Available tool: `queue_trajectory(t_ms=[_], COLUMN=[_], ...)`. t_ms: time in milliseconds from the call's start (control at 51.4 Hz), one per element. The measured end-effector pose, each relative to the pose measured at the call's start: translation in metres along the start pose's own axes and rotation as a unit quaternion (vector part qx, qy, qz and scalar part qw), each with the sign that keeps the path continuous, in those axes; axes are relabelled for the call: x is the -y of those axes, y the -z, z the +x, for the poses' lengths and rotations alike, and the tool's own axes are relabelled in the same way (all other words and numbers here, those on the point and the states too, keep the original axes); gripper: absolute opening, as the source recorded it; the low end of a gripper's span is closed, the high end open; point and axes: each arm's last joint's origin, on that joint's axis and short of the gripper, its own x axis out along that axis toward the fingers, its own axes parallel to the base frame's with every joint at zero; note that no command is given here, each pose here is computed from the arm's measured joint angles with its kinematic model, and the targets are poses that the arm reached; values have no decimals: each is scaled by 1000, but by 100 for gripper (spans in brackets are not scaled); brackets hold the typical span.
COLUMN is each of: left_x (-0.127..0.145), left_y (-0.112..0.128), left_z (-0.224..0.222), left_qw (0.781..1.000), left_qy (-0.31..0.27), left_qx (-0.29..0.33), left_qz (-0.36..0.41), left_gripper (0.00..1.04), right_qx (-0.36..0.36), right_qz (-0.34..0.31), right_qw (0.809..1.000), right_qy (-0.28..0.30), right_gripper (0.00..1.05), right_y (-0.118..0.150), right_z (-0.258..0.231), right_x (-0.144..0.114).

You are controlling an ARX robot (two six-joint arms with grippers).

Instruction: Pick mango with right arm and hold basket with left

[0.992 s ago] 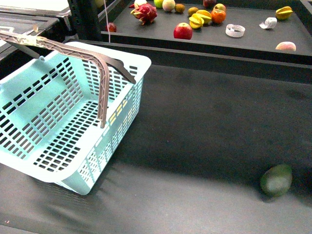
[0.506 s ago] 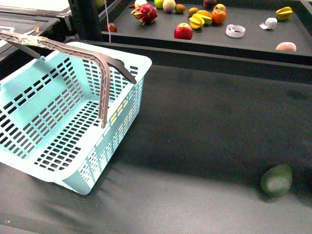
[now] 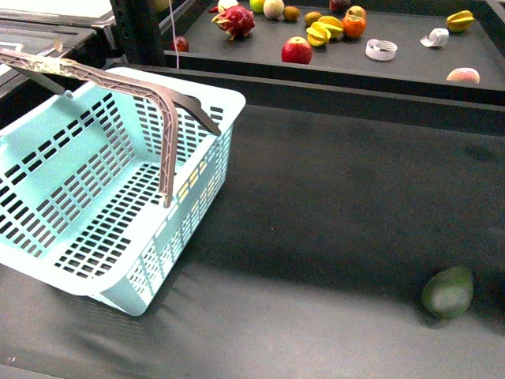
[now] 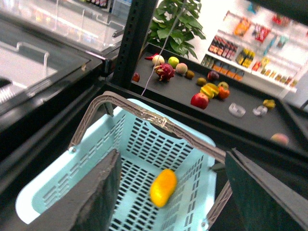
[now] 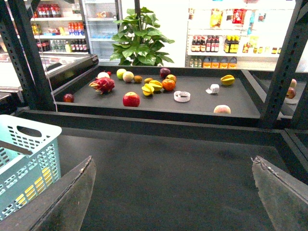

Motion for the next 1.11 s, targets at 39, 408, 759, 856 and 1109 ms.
queue_trajectory(t_ms=[39,408,759,856,1109], left_x=[3,18,32,32,32], left_y=[2,12,11,10,10], left_z=[-3,-24,-39,-44,-50], left_qw=[999,994,993,993,993], left_qy=[-1,-1,2,3,3], left_qx=[1,10,17,18,18], left_qz=[40,113,117,117,117], left_gripper=[59,4,4,4,4], right_qx=[0,0,0,0,0], right_qz=[0,0,0,0,0], right_qw=[1000,1000,1000,1000,1000], right_qy=[0,0,0,0,0], right_gripper=[97,97,97,97,97], right_y=[0,0,0,0,0], right_z=[0,0,0,0,0], right_x=[0,0,0,0,0])
